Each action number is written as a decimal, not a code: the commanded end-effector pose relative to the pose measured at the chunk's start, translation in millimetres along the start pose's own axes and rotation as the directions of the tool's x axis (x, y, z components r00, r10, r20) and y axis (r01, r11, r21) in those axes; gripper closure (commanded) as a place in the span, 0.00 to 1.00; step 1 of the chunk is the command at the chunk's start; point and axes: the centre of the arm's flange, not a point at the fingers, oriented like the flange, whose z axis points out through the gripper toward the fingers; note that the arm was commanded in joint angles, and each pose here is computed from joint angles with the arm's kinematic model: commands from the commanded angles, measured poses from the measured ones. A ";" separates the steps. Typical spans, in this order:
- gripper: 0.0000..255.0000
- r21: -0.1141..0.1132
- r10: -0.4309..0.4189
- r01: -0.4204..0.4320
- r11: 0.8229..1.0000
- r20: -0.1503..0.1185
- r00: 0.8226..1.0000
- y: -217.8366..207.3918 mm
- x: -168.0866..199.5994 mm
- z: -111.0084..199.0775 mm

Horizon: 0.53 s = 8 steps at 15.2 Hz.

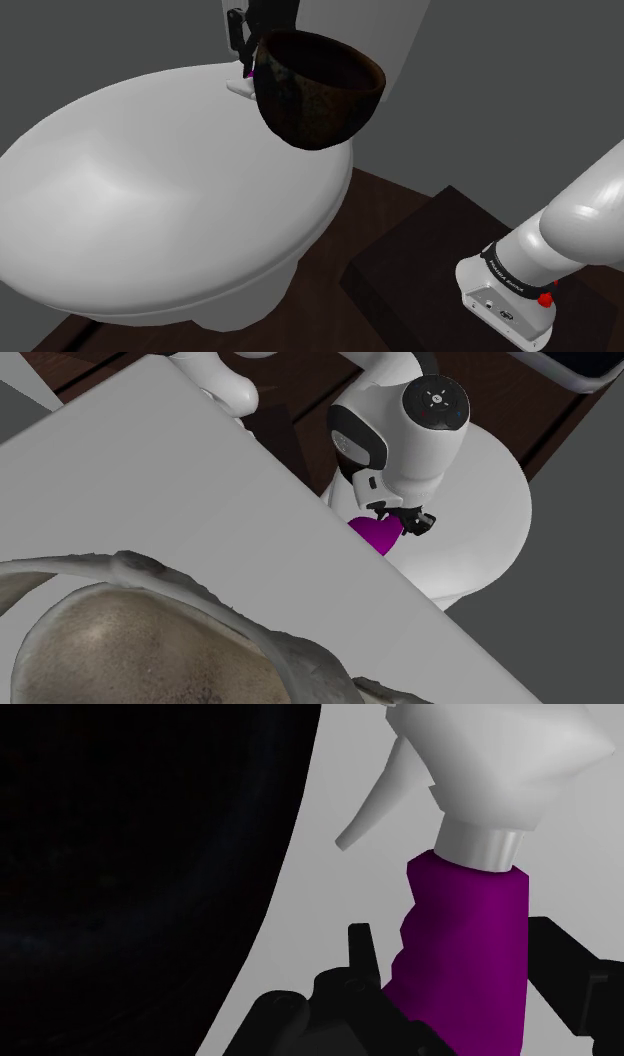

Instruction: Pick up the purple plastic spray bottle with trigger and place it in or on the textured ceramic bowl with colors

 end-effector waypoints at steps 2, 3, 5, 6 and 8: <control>1.00 -0.001 0.000 0.000 1.000 0.001 1.000 0.0 0.6 1.1; 1.00 -0.001 0.000 0.000 1.000 0.001 1.000 -0.2 0.2 1.8; 1.00 -0.001 0.001 -0.001 1.000 0.001 1.000 -1.8 -0.3 -8.7; 1.00 -0.001 0.000 0.000 1.000 0.001 1.000 -2.7 -0.6 -13.9; 1.00 -0.001 0.000 0.000 1.000 0.001 1.000 -4.5 -1.1 -24.3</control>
